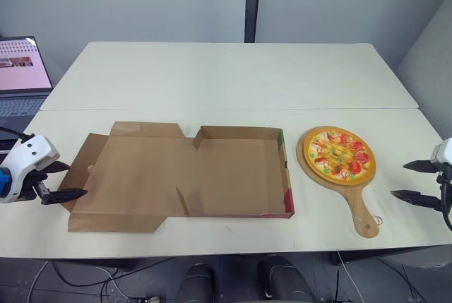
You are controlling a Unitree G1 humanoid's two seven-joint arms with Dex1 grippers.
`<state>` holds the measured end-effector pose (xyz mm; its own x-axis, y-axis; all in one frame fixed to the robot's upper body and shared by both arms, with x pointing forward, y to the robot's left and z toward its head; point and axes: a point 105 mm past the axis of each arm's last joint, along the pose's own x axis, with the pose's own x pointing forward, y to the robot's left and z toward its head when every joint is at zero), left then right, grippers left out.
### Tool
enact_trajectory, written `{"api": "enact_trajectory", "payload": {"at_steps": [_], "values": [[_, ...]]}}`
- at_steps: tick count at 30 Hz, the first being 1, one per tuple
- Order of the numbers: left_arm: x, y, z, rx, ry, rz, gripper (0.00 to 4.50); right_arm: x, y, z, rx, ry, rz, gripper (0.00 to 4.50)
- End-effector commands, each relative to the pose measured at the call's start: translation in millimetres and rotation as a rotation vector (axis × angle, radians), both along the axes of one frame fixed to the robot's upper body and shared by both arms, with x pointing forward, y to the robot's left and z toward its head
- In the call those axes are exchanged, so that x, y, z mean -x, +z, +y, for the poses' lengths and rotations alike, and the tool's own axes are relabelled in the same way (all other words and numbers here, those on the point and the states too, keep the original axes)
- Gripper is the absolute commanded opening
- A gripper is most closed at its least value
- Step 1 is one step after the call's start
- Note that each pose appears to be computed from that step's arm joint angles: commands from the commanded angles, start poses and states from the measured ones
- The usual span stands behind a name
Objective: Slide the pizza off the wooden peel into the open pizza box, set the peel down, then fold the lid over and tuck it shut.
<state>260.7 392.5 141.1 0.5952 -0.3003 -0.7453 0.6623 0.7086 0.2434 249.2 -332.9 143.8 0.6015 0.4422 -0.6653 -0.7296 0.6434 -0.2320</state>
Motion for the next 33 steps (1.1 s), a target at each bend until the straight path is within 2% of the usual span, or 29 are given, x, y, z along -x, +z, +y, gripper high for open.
{"api": "enact_trajectory", "payload": {"at_steps": [1, 7, 11, 14, 26, 29, 33], "values": [[-3, 8, 2, 0.003, 0.007, -0.030, 4.50, -5, 13, 0, 0.030, 0.012, -0.047, 4.48], [-10, 15, -6, 0.065, -0.040, -0.087, 4.50, -8, 15, -1, 0.032, -0.005, -0.082, 4.48], [-10, 19, -10, 0.149, -0.028, -0.037, 4.50, -13, 17, -6, 0.041, -0.040, -0.118, 4.48], [-5, 15, -8, 0.127, -0.029, -0.001, 4.50, -17, 18, -10, 0.028, -0.083, -0.134, 4.48], [-12, 24, -13, 0.169, -0.027, -0.089, 4.50, -12, 18, -15, 0.038, -0.114, -0.175, 4.48], [-21, 34, -41, 0.207, -0.122, -0.132, 4.50, -8, 27, -14, -0.002, -0.138, -0.206, 4.48], [-30, 44, -99, 0.245, -0.332, -0.148, 4.50, 4, 37, -2, -0.067, -0.163, -0.241, 4.48]]}}
